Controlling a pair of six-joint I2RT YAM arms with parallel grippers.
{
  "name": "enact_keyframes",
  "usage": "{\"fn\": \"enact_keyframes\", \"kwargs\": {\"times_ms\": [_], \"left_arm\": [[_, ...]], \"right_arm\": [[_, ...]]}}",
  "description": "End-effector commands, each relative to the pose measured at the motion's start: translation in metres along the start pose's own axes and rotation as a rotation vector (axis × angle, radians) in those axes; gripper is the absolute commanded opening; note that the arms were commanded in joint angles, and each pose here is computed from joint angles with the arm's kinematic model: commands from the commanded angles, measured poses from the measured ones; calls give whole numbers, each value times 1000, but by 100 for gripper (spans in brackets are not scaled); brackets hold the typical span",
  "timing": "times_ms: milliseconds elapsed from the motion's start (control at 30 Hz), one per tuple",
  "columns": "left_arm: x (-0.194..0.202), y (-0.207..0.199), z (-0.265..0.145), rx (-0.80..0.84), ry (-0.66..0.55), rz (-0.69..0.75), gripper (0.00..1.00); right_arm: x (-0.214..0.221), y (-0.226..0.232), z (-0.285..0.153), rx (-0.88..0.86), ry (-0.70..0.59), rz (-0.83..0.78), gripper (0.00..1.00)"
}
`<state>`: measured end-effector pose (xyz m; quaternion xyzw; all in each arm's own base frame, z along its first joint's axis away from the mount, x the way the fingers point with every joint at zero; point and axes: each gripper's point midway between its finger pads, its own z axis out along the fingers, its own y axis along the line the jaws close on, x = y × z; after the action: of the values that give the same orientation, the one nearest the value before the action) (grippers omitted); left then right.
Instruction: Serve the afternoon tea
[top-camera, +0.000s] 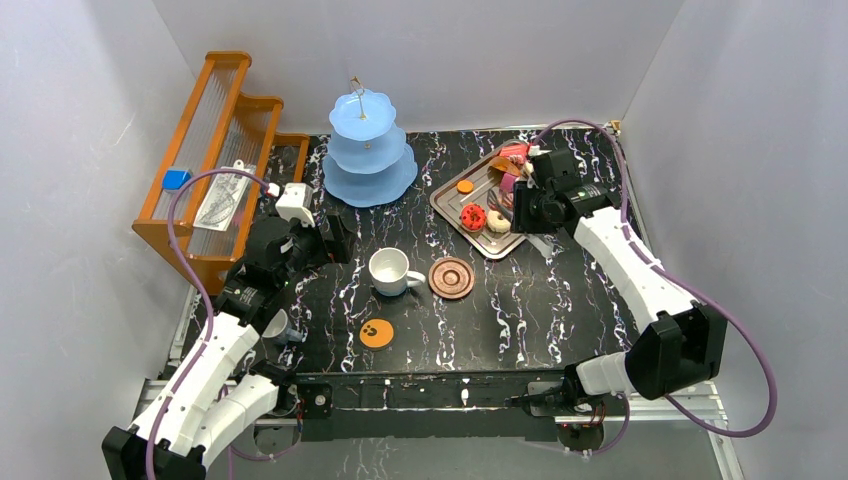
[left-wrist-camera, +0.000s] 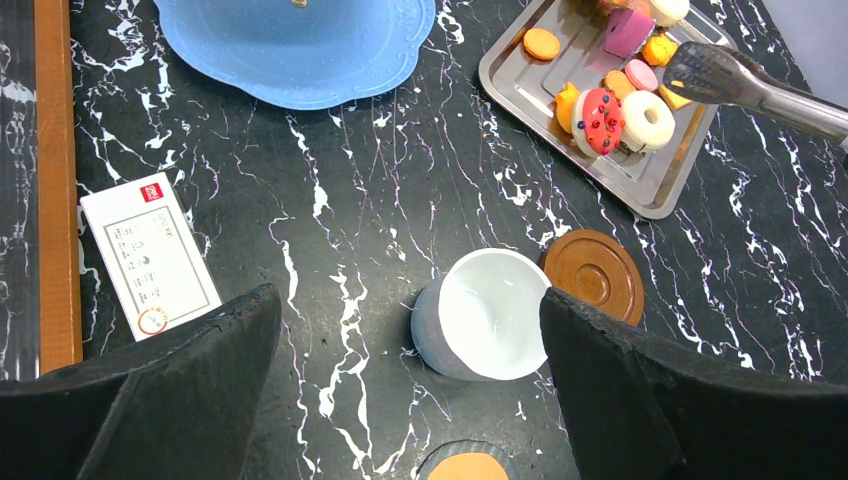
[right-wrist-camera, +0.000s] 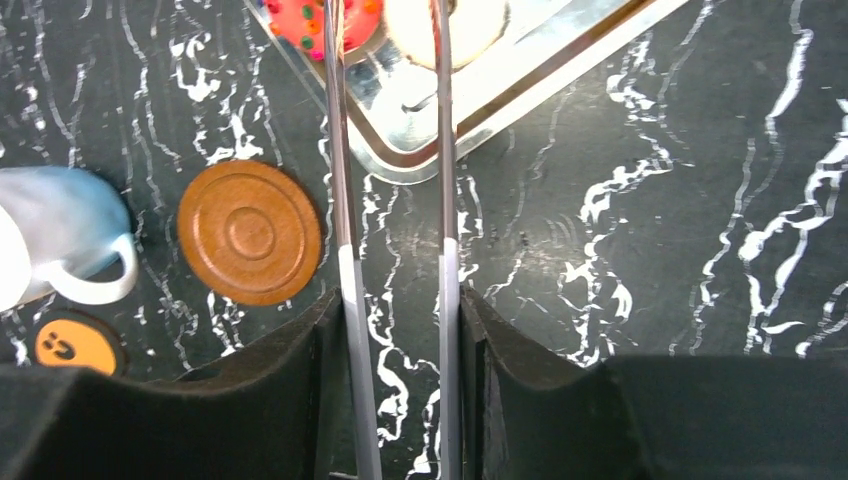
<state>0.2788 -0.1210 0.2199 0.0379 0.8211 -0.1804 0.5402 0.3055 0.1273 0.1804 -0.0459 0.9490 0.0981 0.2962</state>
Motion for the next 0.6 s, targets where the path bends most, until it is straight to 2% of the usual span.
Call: {"fn": "enact_keyframes", "kwargs": {"times_ms": [0, 67, 167, 200, 267, 333, 433, 567], "left_arm": [[-4, -3, -1, 18, -21, 17, 98], [-4, -3, -1, 17, -21, 17, 98], [-5, -3, -1, 18, -24, 18, 98], [-5, -4, -1, 19, -26, 18, 98], [-6, -4, -2, 20, -29, 19, 98], [-5, -3, -2, 19, -28, 19, 98], [-5, -4, -2, 20, -28, 19, 98], [-5, -3, -2, 19, -27, 21, 98]], "right_arm": [[-36, -15, -29, 90, -162, 38, 52], [-36, -14, -31, 83, -166, 33, 57], [-31, -6, -27, 40, -139, 29, 57], [-29, -2, -25, 17, -125, 32, 56], [-26, 6, -22, -27, -111, 32, 44], [-27, 15, -21, -78, -110, 33, 41], [-27, 31, -21, -161, -96, 26, 46], [-18, 38, -14, -173, -54, 26, 50]]}}
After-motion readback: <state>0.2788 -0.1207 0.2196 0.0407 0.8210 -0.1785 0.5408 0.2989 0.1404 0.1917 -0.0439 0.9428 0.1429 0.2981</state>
